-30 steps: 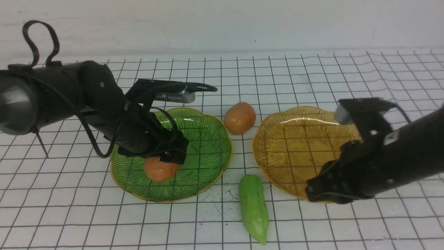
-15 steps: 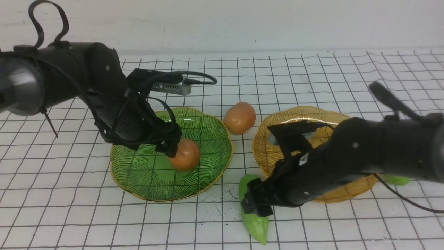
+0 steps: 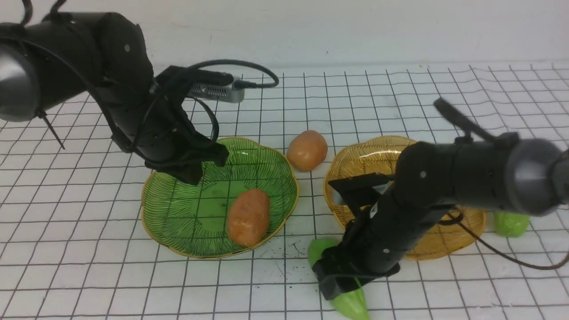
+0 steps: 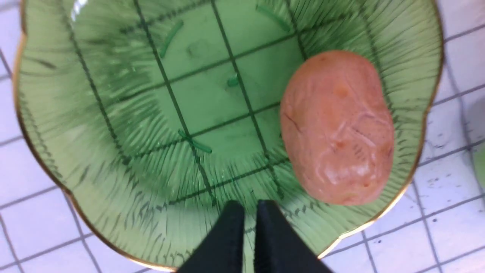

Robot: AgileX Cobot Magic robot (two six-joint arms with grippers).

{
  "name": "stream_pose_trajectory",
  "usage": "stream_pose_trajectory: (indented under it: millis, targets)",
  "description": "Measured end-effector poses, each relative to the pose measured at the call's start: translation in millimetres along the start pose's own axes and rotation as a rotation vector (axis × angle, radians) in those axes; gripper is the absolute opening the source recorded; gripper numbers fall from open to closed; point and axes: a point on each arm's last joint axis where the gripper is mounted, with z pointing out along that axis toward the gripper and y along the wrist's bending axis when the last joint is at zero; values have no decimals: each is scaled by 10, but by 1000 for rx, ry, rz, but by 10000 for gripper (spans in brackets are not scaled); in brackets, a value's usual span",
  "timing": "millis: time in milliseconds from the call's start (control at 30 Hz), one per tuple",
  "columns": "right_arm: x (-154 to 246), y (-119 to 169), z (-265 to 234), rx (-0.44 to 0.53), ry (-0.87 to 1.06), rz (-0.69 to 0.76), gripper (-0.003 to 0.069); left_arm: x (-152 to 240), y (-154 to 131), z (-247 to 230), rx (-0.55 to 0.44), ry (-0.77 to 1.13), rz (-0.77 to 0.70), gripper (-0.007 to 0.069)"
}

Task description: Put different types of vegetables on the plate.

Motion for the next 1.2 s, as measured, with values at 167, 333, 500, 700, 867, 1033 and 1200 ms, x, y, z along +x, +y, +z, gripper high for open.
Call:
stream_pose_trajectory:
  millis: [167, 333, 500, 700, 867, 1033, 1200]
  targets:
    - [65, 95, -593, 28, -112, -62, 391, -31, -27, -104, 21, -26, -5, -8]
    - [9, -416, -1117, 171, -353, 85, 391, -136, -130, -140, 116, -133, -31, -3]
    - [82, -1123, -1123, 216, -315, 352, 391, -292, -344, -124, 147, -278, -5, 74]
    - [104, -1397, -964, 161, -267, 448, 391, -570, -661, 71, 180, -328, 58, 235]
    - [45, -1404, -861, 100, -280, 437, 391, -830, -818, 350, 165, -320, 119, 393]
    - [21, -1427, -782, 83, -275, 423, 422, -1041, -871, 653, 138, -321, 147, 512]
    - [23, -1426, -770, 78, -268, 414, 554, -1212, -881, 968, 131, -320, 124, 552]
